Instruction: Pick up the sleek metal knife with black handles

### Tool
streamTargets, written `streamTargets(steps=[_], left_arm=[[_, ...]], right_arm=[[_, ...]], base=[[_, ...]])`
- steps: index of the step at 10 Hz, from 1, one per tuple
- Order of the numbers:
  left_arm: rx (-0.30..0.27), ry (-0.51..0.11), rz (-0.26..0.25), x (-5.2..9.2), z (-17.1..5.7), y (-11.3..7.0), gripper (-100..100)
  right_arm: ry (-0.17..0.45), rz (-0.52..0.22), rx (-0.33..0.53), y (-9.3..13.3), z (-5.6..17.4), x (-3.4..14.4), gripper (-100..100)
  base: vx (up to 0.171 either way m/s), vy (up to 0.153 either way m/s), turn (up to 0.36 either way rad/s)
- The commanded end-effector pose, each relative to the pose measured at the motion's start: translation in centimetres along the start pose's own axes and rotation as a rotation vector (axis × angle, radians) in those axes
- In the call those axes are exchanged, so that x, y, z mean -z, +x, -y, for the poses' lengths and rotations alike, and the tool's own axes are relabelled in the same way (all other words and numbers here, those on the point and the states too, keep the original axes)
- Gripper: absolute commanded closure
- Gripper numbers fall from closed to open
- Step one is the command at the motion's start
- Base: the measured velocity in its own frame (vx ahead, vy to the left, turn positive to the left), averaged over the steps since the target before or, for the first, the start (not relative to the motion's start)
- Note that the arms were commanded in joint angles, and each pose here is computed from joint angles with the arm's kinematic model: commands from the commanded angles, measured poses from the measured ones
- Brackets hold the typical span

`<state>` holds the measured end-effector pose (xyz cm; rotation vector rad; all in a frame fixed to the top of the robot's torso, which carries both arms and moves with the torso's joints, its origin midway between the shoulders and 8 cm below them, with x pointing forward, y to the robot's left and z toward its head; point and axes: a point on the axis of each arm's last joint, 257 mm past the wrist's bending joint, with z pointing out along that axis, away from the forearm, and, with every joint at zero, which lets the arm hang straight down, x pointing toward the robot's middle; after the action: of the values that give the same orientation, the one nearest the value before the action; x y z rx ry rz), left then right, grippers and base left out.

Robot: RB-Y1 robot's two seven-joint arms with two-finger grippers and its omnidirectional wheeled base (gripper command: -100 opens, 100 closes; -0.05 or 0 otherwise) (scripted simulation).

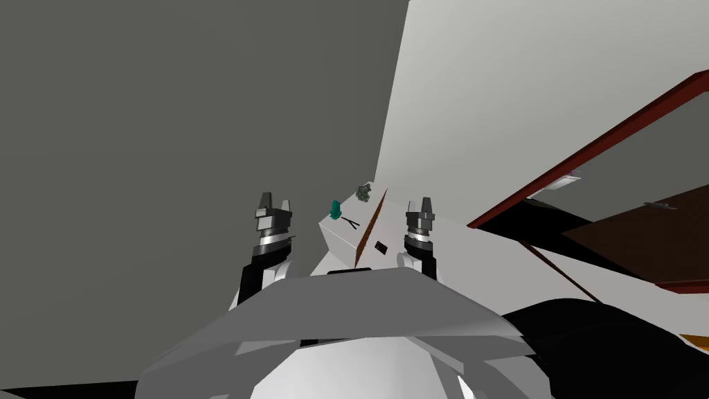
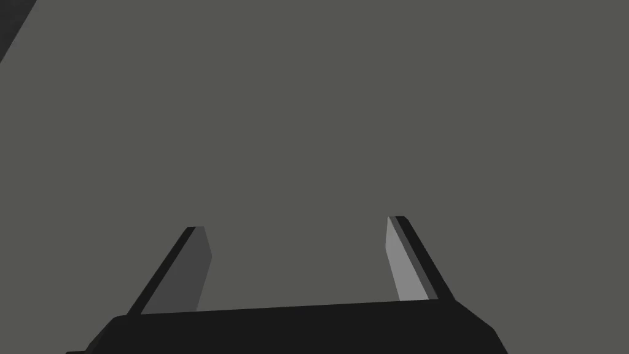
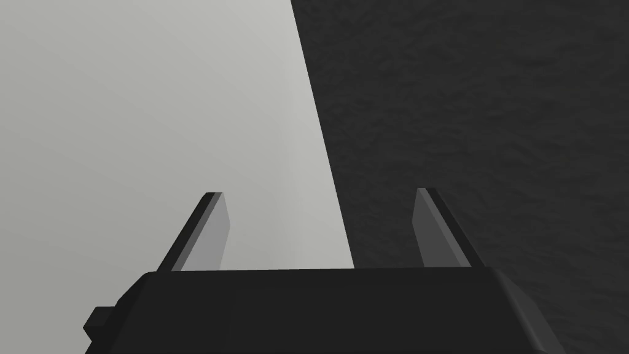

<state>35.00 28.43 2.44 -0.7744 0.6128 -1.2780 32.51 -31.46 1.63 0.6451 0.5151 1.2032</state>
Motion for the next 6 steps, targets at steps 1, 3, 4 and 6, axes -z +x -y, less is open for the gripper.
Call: streamTargets(steps=[1, 3, 4, 6], left_arm=[[-0.012, -0.017, -0.04, 0.1, -0.4, 0.6, -100], [-0.026, -0.056, -0.098, 0.3, -1.5, 1.6, -100], [-0.032, -0.084, -0.125, 0.4, -2.3, 2.0, -100], [-0.043, -0.118, -0.163, 0.7, -3.2, 2.6, -100]], right_arm=[[0.0, 0.0, 0.0, 0.0, 0.0, 0.0, 0], [0.0, 0.0, 0.0, 0.0, 0.0, 0.0, 0], [0.0, 0.0, 0.0, 0.0, 0.0, 0.0, 0], [0.0, 0.0, 0.0, 0.0, 0.0, 0.0, 0]], base=[[-0.027, -0.042, -0.003], [-0.072, -0.099, 0.004], [-0.068, -0.119, -0.002], [-0.031, -0.113, -0.001]])
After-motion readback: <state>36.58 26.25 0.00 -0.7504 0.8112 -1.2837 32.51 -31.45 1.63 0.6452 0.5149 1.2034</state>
